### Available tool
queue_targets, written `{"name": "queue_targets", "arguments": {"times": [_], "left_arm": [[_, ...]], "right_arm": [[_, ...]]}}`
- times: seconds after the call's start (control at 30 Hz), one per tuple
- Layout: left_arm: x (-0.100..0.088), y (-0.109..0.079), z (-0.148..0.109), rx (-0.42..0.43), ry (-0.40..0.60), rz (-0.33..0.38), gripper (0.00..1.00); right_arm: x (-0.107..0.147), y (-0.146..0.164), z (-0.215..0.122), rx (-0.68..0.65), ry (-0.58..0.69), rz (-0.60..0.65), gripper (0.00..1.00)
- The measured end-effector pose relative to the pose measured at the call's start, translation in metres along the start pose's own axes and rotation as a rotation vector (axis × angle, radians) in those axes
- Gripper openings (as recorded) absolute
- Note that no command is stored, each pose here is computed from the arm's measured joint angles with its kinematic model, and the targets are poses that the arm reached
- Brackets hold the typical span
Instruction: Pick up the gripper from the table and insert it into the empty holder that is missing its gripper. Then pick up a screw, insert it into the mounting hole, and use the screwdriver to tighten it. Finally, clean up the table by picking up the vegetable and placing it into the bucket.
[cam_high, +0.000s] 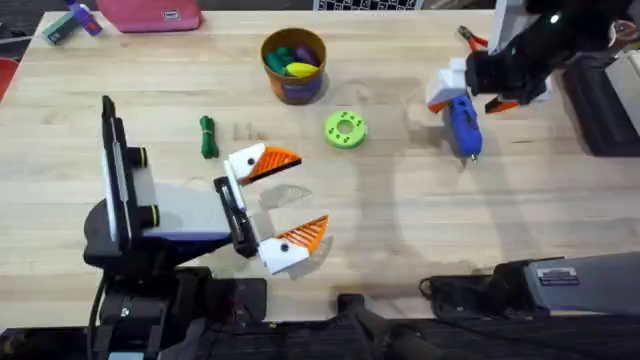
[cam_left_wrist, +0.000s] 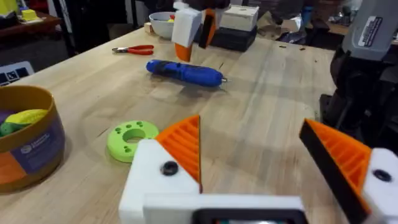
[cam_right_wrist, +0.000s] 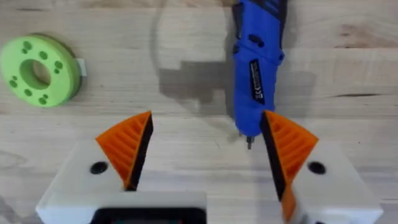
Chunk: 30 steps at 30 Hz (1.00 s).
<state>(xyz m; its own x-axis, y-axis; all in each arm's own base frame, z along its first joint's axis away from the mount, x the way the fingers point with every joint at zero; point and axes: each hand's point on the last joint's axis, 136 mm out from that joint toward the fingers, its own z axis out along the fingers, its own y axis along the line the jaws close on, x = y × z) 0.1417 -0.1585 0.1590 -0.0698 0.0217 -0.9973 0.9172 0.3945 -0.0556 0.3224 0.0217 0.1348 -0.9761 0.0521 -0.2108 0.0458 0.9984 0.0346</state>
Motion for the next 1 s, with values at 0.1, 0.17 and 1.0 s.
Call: {"name": "queue_targets", "arguments": {"times": [0.1, 0.17, 1.0], "left_arm": [[0.000, 0.000, 0.000, 0.000, 0.000, 0.000, 0.750], [0.000, 0.000, 0.000, 0.000, 0.000, 0.001, 0.435], [0.000, 0.000, 0.000, 0.000, 0.000, 0.005, 0.009]], "right_arm": [[0.002, -0.006, 0.009, 0.004, 0.004, 0.017, 0.992], [0.000, -0.012, 0.011, 0.007, -0.006, 0.037, 0.992], [-0.042, -0.054, 0.090, 0.050, 0.002, -0.102, 0.994]]}}
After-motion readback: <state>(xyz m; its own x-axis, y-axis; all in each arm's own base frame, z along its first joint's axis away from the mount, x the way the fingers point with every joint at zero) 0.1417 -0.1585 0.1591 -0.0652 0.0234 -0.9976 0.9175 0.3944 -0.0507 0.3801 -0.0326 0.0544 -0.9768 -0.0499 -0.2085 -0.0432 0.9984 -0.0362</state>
